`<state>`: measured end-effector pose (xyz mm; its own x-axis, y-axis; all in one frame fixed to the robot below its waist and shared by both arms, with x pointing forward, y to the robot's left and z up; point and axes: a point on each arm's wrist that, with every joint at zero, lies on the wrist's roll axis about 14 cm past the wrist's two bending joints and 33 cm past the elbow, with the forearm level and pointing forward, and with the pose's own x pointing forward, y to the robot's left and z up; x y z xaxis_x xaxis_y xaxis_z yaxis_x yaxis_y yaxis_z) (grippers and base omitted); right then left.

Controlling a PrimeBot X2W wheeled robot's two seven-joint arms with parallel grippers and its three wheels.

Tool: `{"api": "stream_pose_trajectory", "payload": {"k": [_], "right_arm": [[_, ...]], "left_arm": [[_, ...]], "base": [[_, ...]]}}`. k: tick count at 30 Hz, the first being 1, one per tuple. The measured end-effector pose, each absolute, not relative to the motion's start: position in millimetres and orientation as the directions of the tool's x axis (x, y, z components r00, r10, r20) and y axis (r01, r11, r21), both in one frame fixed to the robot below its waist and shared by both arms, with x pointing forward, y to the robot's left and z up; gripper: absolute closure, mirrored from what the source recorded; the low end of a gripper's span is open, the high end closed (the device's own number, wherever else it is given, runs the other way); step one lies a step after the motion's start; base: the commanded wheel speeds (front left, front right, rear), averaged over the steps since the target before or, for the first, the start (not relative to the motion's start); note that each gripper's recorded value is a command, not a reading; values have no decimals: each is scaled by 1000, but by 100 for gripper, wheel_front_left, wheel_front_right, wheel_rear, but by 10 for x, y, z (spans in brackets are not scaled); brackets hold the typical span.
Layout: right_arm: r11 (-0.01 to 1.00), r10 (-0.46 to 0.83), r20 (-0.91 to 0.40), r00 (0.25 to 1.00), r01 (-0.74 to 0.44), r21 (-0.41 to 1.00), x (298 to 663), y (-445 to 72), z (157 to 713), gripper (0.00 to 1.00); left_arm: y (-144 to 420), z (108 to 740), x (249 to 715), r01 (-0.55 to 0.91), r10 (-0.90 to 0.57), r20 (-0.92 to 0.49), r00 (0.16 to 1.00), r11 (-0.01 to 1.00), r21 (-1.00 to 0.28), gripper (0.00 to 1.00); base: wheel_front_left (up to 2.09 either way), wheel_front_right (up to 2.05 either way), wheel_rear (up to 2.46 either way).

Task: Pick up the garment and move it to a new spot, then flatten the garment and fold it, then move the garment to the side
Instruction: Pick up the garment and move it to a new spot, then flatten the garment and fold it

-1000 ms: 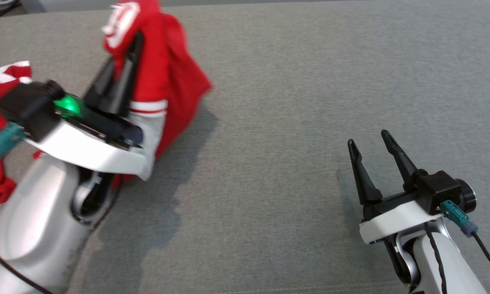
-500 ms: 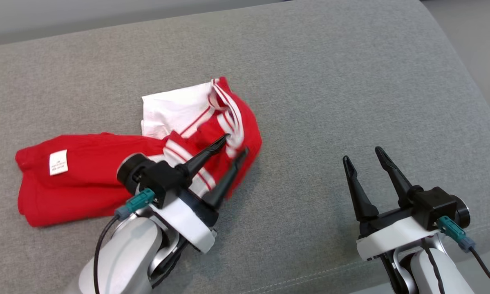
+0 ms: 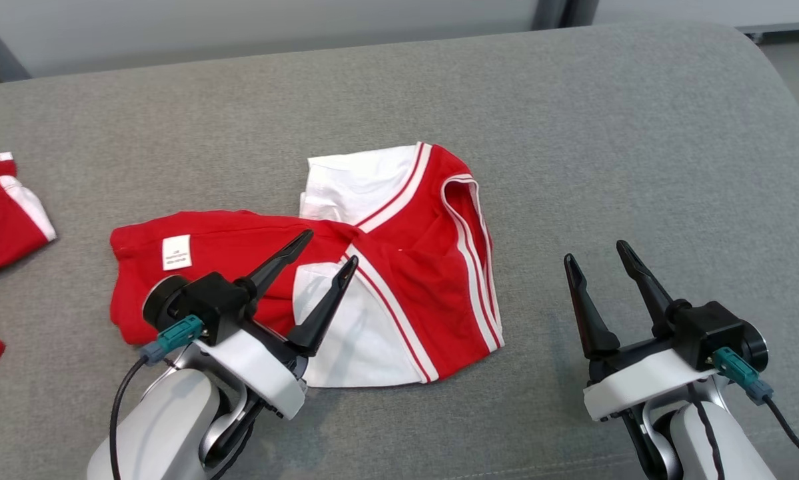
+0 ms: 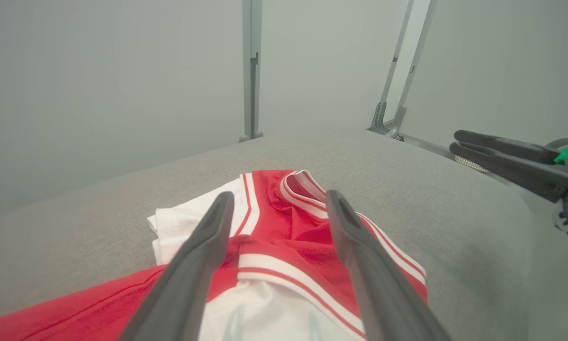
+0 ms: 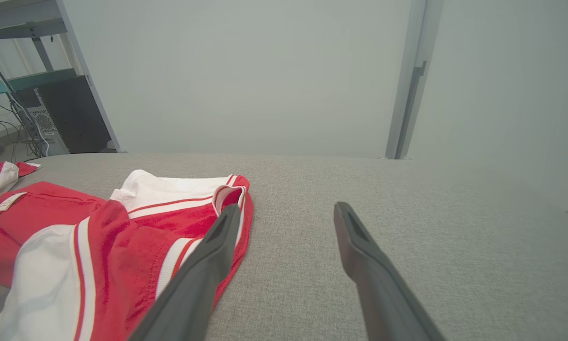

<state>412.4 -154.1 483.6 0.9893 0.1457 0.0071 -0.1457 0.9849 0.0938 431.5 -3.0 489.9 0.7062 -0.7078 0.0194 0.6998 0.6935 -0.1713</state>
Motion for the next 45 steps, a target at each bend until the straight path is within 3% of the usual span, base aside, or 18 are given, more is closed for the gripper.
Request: {"api": "stream_pose_trajectory", "payload": {"k": [17, 31, 45], "right_arm": [[923, 374, 28, 927, -375, 91, 4240, -705, 4939, 0], [865, 497, -7, 868, -495, 77, 4036, -276, 4855, 0], [692, 710, -219, 669, -721, 39, 3610, 445, 4229, 0]], "left_arm": [[1456, 4753, 4047, 302, -316, -57, 947, 938, -170, 0], [1990, 4664, 3613, 107, -122, -71, 990, 976, -188, 0], [2098, 4507, 3411, 49, -76, -120, 990, 975, -216, 0]], "base": [[0, 0, 0], [0, 0, 0], [0, 0, 0]]}}
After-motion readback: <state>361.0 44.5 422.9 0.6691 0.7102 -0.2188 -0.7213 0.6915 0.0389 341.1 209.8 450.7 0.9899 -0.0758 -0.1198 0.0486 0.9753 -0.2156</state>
